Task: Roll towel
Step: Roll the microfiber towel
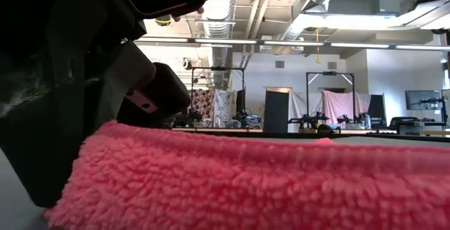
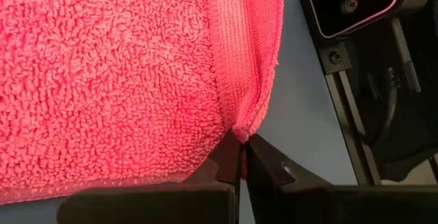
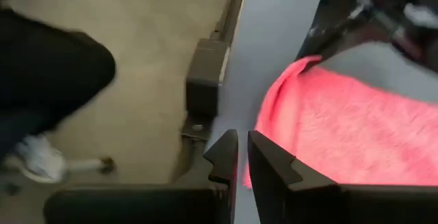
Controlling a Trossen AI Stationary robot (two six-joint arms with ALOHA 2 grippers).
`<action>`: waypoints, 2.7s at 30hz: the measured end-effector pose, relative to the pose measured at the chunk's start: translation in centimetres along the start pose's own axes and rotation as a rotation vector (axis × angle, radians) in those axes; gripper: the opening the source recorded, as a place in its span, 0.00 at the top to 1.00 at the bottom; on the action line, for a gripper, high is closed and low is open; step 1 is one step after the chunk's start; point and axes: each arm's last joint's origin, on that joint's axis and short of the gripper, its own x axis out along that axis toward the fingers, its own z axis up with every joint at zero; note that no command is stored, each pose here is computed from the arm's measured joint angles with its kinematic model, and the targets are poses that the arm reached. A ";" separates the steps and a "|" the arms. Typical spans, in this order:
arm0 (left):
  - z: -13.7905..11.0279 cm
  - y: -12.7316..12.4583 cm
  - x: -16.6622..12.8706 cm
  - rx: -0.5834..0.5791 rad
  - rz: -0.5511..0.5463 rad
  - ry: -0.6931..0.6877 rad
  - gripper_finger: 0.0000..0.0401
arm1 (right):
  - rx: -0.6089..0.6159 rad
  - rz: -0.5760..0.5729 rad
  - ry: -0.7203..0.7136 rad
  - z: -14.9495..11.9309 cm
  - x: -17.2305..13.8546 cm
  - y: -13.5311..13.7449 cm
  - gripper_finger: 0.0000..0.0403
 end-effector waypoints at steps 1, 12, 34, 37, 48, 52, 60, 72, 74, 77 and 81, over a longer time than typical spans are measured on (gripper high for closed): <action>0.0 0.0 0.0 -0.001 0.000 0.000 1.00 | -0.041 0.000 0.003 0.0 0.0 0.0 0.84; 0.0 0.1 0.0 -0.016 -0.002 0.000 1.00 | -0.141 0.026 0.077 -0.6 2.2 -1.5 0.53; 0.0 0.1 0.0 -0.004 -0.005 0.000 1.00 | -0.143 -0.035 0.102 -3.1 3.9 -0.9 0.50; 0.0 0.1 0.0 -0.005 -0.005 0.000 1.00 | -0.101 -0.031 0.119 -3.1 4.2 -1.2 0.53; -0.1 0.1 0.0 -0.042 -0.006 0.015 1.00 | 0.232 -0.077 0.172 -3.4 4.3 -1.9 0.82; -0.1 0.1 0.0 -0.044 -0.021 0.026 1.00 | 0.349 -0.080 0.173 -3.5 4.1 -1.7 0.95; -0.3 0.1 -0.1 -0.058 -0.036 0.053 0.93 | 0.567 -0.079 0.183 -3.5 4.1 -1.6 0.91; 0.9 -1.3 -4.1 0.064 0.015 0.018 0.91 | 0.721 -0.001 0.198 -3.1 4.3 -1.3 0.94; 1.1 -2.1 -4.3 0.135 0.008 -0.028 0.91 | 0.752 -0.002 0.203 -3.1 4.4 -1.4 0.94; 0.8 -4.0 -4.0 0.294 -0.004 -0.081 0.91 | 0.772 -0.005 0.198 -3.1 4.4 -1.4 0.95; -0.4 -6.3 -3.5 0.511 0.087 -0.123 0.91 | 0.781 -0.016 0.182 -2.9 4.1 -1.4 0.95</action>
